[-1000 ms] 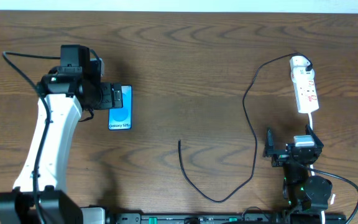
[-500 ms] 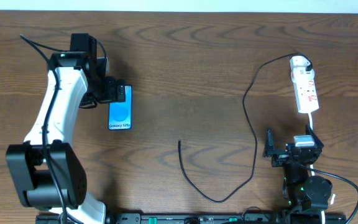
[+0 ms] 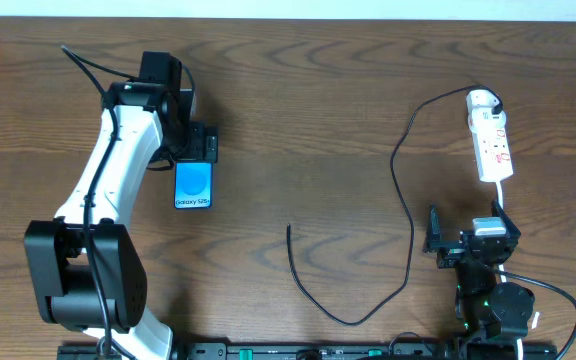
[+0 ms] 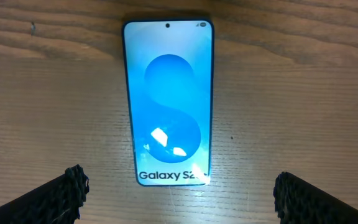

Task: Plug charger to phone and switch on socket
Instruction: 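Lower the open left gripper around the phone's top edge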

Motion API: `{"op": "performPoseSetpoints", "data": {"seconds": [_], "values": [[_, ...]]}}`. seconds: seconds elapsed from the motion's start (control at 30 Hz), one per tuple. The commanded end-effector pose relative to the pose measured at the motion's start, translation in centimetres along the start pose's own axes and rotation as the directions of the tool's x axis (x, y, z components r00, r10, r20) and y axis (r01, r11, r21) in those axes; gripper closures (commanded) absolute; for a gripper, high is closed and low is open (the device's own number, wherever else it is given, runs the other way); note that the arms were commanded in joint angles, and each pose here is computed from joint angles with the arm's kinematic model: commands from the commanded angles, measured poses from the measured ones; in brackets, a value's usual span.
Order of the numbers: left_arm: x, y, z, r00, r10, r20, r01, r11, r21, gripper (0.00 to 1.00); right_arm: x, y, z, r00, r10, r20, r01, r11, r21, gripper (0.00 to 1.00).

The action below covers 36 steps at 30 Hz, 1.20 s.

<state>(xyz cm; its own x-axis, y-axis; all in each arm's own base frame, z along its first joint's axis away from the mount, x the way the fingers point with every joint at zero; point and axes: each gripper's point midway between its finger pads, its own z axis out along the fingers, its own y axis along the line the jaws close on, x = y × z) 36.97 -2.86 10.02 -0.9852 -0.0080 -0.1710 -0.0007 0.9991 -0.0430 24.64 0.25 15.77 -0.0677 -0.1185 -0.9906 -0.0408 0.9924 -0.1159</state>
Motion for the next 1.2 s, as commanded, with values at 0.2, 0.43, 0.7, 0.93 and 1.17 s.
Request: {"op": "performPoseSetpoints", "data": {"seconds": [0.2,0.43,0.7,0.93,1.17], "values": [[0.0,0.6,1.0,1.0,-0.012,-0.01,0.011,1.0,-0.028,0.02,0.1,-0.1,0.0,1.0,-0.014,0.0,0.014,1.0,0.002,0.01],[-0.2,0.6,1.1,1.0,-0.012,-0.002,0.011,1.0,-0.028,0.02,0.0,-0.1,0.0,1.0,-0.014,0.001,0.014,1.0,0.002,0.01],[0.1,0.6,3.1,0.998,-0.046,-0.047,0.045,0.998,-0.033,0.02,0.0,-0.1,0.0,1.0,-0.014,0.001,0.014,1.0,0.002,0.01],[0.7,0.8,5.3,0.993,-0.049,-0.108,0.045,0.998,-0.04,0.02,0.0,-0.1,0.0,1.0,-0.014,0.001,0.014,1.0,0.002,0.01],[1.0,0.8,6.7,0.989,-0.05,-0.139,0.044,0.998,-0.044,0.02,0.1,-0.1,0.0,1.0,-0.014,0.0,0.014,1.0,0.002,0.01]]}}
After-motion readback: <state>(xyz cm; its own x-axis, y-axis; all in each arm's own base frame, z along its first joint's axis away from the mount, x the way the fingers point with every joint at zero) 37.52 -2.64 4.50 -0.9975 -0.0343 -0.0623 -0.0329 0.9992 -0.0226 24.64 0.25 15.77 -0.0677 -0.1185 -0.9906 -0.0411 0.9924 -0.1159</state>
